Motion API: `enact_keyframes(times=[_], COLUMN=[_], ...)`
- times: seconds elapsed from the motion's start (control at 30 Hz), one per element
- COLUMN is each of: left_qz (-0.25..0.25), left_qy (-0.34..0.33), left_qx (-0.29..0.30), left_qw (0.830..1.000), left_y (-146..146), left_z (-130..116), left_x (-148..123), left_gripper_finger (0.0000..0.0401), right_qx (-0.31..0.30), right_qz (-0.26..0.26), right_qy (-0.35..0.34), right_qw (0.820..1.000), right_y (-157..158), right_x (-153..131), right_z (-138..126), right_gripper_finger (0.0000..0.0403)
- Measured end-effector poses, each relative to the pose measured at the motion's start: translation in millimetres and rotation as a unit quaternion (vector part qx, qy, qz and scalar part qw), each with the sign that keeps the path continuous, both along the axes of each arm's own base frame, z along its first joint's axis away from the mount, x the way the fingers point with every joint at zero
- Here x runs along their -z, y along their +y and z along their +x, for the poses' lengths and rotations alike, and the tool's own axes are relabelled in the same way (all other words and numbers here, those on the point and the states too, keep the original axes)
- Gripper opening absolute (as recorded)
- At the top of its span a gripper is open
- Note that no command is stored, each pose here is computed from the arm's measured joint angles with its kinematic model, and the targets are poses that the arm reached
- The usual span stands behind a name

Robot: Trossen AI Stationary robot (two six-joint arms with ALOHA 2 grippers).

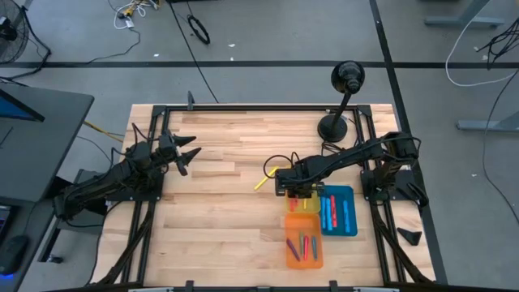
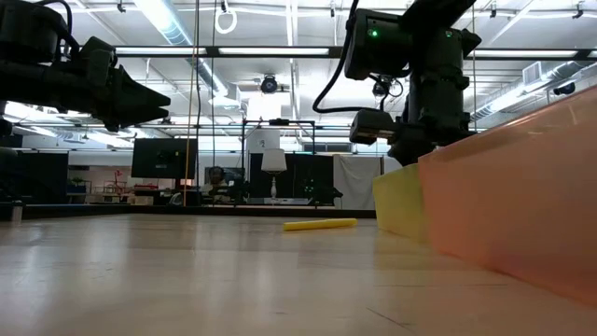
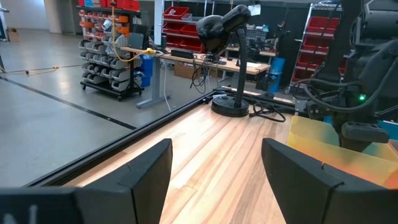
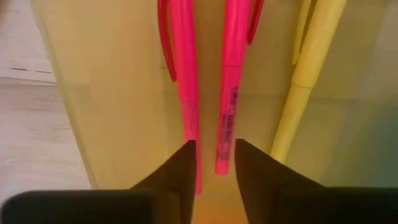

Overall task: Pick & Place Markers
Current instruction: Put the yellow pen into the yellow bin

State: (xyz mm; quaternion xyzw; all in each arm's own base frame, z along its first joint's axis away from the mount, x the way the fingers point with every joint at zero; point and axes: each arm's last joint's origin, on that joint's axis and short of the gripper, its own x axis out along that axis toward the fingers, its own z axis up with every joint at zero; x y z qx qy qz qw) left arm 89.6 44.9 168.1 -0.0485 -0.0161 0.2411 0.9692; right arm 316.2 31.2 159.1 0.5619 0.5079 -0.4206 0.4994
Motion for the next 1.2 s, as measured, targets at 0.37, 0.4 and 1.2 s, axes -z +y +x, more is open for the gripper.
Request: enact_keyframes(times=[0.37, 0.4, 1.2], left_qz=[0.000, 0.000, 0.000], left_qy=[0.000, 0.000, 0.000], left_qx=[0.000, 0.000, 0.000], left_qw=[1.000, 1.000, 1.000], left_y=[0, 0, 0], left_z=[0, 0, 0], left_x=[0, 0, 0], left_gripper_finger=[0.0252, 0.0252, 0.0252], right_qx=[0.010, 0.010, -0.369], right_qz=[0.006, 0.009, -0.056], right_qy=[0.006, 0.006, -0.111], right_qw=[1.000, 1.000, 0.921], right_y=[-1, -1, -22], right_x=[-3, -6, -87], right_z=[1, 2, 29], right_gripper_finger=[0.0157, 0.0157, 0.0141])
